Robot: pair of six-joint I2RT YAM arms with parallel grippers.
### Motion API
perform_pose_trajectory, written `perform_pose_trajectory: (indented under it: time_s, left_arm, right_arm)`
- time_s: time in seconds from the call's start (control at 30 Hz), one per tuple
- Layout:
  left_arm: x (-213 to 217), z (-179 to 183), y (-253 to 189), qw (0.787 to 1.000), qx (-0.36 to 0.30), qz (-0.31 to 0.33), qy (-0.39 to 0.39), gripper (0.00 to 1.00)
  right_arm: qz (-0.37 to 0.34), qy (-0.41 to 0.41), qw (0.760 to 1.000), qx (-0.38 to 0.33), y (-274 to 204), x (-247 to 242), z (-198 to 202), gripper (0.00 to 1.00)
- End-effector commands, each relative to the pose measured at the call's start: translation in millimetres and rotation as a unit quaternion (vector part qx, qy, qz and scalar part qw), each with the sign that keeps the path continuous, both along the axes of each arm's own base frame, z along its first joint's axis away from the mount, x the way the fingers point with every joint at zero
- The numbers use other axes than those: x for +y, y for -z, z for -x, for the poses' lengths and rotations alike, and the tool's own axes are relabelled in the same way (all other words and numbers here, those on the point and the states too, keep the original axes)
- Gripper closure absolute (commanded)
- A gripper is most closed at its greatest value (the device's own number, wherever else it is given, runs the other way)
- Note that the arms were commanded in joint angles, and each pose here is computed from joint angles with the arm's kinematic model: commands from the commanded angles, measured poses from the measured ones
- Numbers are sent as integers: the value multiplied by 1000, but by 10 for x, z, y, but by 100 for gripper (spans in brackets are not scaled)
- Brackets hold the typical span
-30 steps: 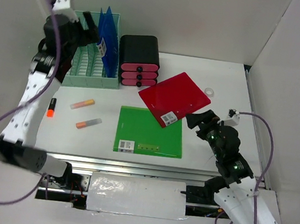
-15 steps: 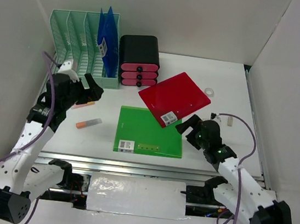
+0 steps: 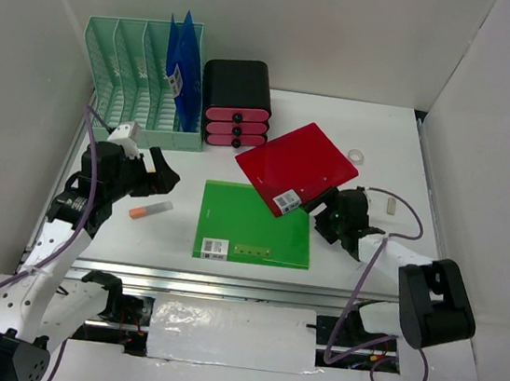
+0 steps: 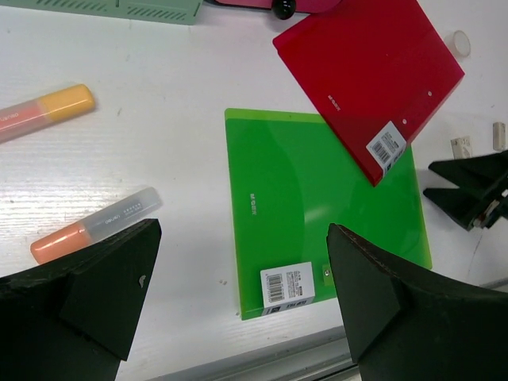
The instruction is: Organize the desk
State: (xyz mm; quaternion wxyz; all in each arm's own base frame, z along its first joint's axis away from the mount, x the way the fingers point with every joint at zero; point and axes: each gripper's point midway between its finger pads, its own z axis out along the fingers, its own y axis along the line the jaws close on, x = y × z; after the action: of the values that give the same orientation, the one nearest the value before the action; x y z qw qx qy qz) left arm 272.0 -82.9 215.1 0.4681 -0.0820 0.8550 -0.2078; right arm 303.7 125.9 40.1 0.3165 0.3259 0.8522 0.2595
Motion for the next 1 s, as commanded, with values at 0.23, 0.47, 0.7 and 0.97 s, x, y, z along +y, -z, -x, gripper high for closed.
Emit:
perform_pose_trajectory:
  time_s: [0.23,0.47,0.7,0.97]
  left_arm:
    - [-88,0,-102,999,-28,0,34,1]
    - [-88,-13,-109,999,-28,-2,35,1]
    - [-103,-14,-123,999,-30,-1,39,0]
    - [-109,-6,-140,999,-34,1,42,1]
  right_arm:
    - [-51,-15,999,12,33,80,-508,17]
    - [-66,3,996,58,246,35,-562,31]
    - [-60,11,996,63,265,5,-605,47]
    - [-50,11,996,73,272,-13,-667,60]
